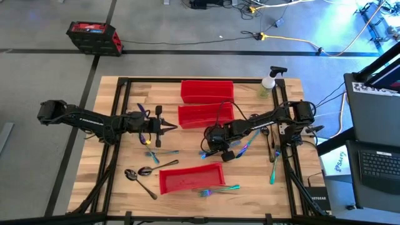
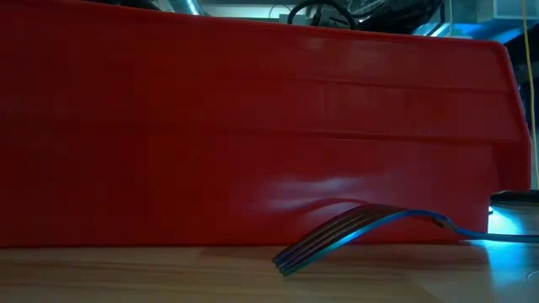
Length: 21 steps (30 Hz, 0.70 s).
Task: Sort silverware
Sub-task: Put the purple fork into the top red bin
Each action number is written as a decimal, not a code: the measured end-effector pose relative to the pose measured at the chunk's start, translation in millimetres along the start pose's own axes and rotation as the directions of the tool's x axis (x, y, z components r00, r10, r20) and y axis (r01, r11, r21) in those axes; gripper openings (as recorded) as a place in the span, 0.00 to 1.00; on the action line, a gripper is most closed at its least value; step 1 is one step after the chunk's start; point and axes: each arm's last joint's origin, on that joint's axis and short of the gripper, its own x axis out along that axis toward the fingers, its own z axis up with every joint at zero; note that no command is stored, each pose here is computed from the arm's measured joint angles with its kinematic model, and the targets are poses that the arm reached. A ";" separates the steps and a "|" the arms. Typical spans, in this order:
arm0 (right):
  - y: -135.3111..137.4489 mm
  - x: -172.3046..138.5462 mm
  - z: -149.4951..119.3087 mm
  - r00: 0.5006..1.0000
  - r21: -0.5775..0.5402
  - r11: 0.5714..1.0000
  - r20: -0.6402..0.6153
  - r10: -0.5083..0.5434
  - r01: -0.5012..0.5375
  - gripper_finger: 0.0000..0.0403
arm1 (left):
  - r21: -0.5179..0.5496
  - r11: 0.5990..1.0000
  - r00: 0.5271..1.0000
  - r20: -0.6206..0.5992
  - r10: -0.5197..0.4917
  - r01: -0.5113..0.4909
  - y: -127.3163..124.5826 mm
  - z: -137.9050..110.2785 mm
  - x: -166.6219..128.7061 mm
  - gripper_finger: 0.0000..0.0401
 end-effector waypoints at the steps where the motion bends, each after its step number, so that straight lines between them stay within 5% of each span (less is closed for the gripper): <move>1: 0.0 0.0 0.0 1.000 0.004 1.000 0.000 -0.001 0.001 0.03 | 0.000 1.000 1.000 0.000 0.000 0.000 0.0 0.0 0.0 0.00; 21: -4.9 -15.4 21.0 0.999 0.207 0.978 0.054 0.002 -0.013 0.00 | -0.001 1.000 1.000 0.004 0.001 -0.001 0.0 0.4 0.0 0.00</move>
